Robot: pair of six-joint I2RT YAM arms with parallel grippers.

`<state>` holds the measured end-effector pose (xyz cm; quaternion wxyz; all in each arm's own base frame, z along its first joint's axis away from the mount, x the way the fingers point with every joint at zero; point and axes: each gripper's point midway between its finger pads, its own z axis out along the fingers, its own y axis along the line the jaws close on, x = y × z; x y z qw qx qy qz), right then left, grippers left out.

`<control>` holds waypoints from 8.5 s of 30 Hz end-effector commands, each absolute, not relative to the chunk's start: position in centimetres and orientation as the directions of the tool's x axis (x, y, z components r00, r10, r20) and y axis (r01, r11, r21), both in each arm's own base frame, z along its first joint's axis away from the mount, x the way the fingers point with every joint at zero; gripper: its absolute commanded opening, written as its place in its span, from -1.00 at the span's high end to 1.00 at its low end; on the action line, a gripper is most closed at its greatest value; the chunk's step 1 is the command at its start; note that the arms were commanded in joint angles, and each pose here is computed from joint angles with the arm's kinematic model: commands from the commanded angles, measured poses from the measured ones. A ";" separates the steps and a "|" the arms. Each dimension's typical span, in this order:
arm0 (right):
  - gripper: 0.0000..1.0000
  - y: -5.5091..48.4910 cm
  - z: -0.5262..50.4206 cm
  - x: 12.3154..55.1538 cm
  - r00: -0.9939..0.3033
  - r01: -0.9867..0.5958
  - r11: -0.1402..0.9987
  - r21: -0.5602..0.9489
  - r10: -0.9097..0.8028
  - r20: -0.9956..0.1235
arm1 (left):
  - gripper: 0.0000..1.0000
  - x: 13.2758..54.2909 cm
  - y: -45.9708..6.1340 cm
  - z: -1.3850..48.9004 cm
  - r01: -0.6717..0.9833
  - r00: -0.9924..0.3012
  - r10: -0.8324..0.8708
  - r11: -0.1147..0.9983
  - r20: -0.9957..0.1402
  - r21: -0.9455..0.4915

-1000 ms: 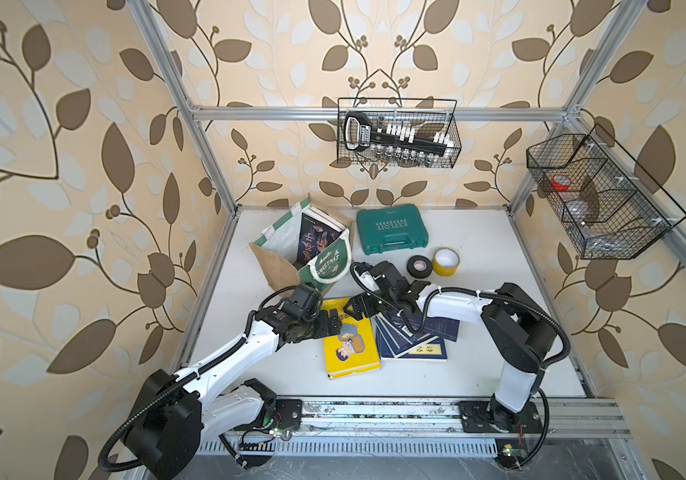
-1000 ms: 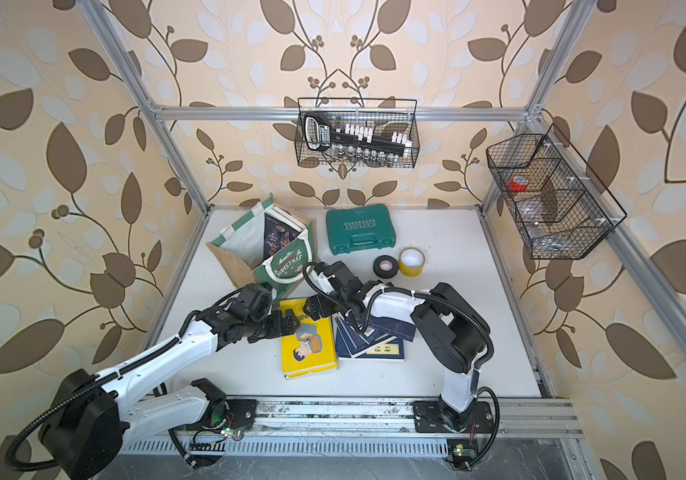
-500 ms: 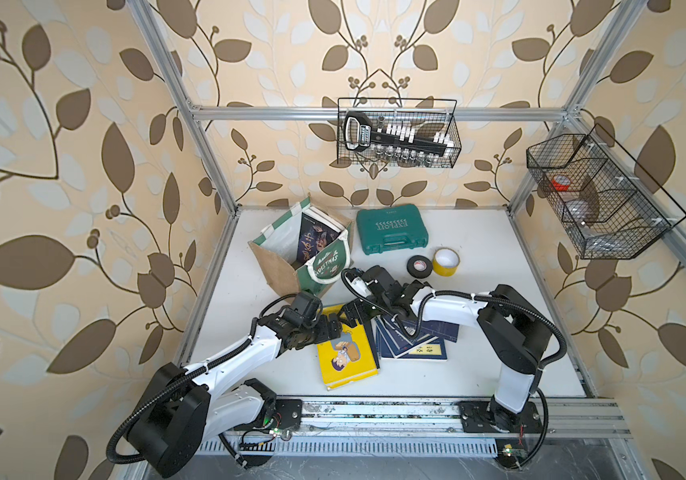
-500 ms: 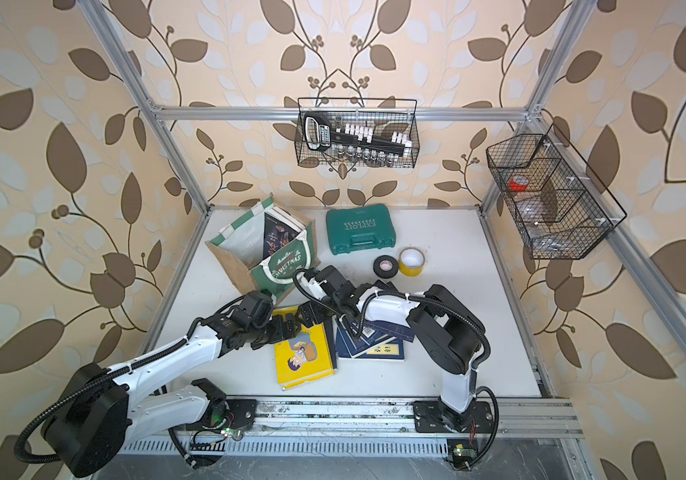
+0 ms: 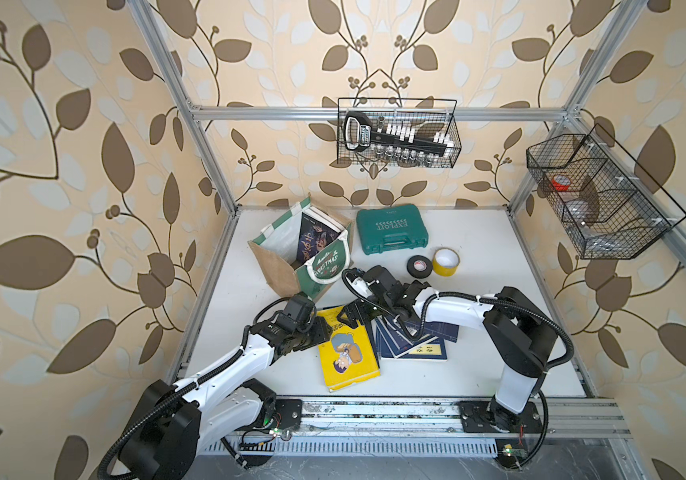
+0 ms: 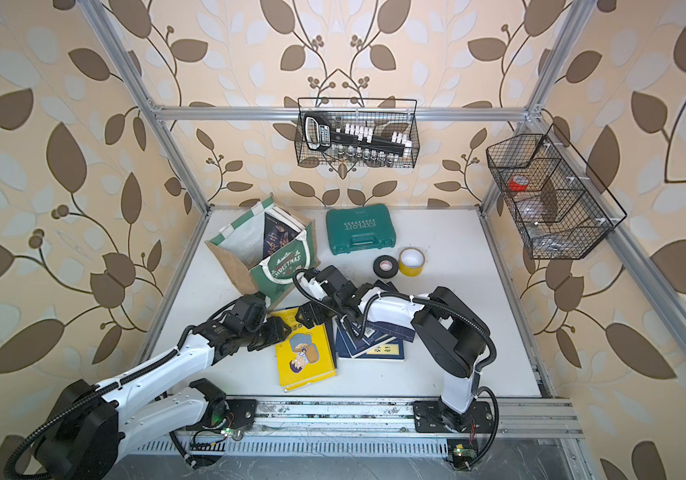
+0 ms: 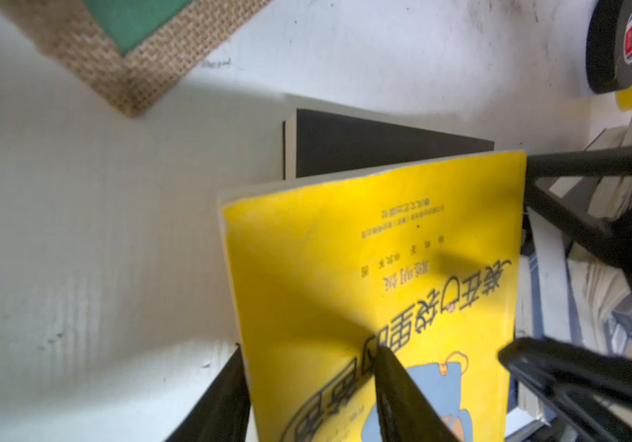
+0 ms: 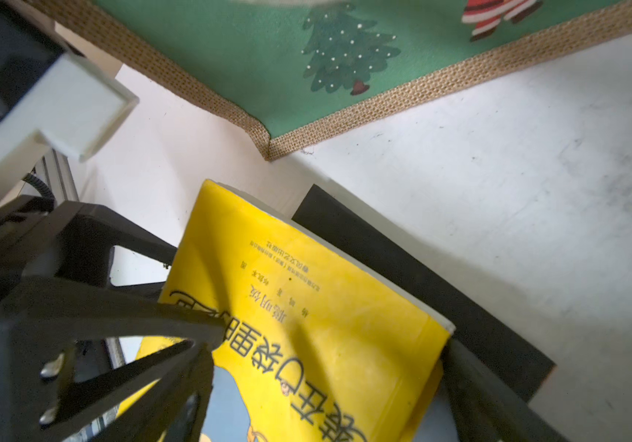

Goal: Put the books into the canvas bag
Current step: Pick up the book from the book, then place the book in the canvas bag, then pick up the book from the book.

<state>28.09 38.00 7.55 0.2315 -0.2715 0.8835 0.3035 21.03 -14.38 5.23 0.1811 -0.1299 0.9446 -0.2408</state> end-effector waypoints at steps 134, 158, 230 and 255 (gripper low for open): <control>1.00 44.4 41.1 45.0 -0.250 -0.866 0.428 0.258 0.078 -0.965 | -0.98 19.8 -9.9 27.0 0.311 -0.546 -0.014 0.925 -0.838 -0.218; 1.00 45.1 30.5 49.5 -0.241 -0.773 0.595 0.222 0.048 -0.969 | -0.98 20.0 -10.4 26.6 0.319 -0.563 -0.005 0.921 -0.827 -0.223; -0.96 34.3 9.0 22.3 -0.760 -0.568 0.752 0.333 -0.324 -0.564 | -0.98 19.8 -12.8 11.5 -0.084 -0.860 -0.318 0.859 -0.399 -0.505; -0.97 38.4 4.1 24.2 -0.746 -0.623 0.694 0.361 -0.388 -0.542 | -0.98 20.5 -14.9 5.5 -0.161 -0.902 -0.347 0.823 -0.258 -0.544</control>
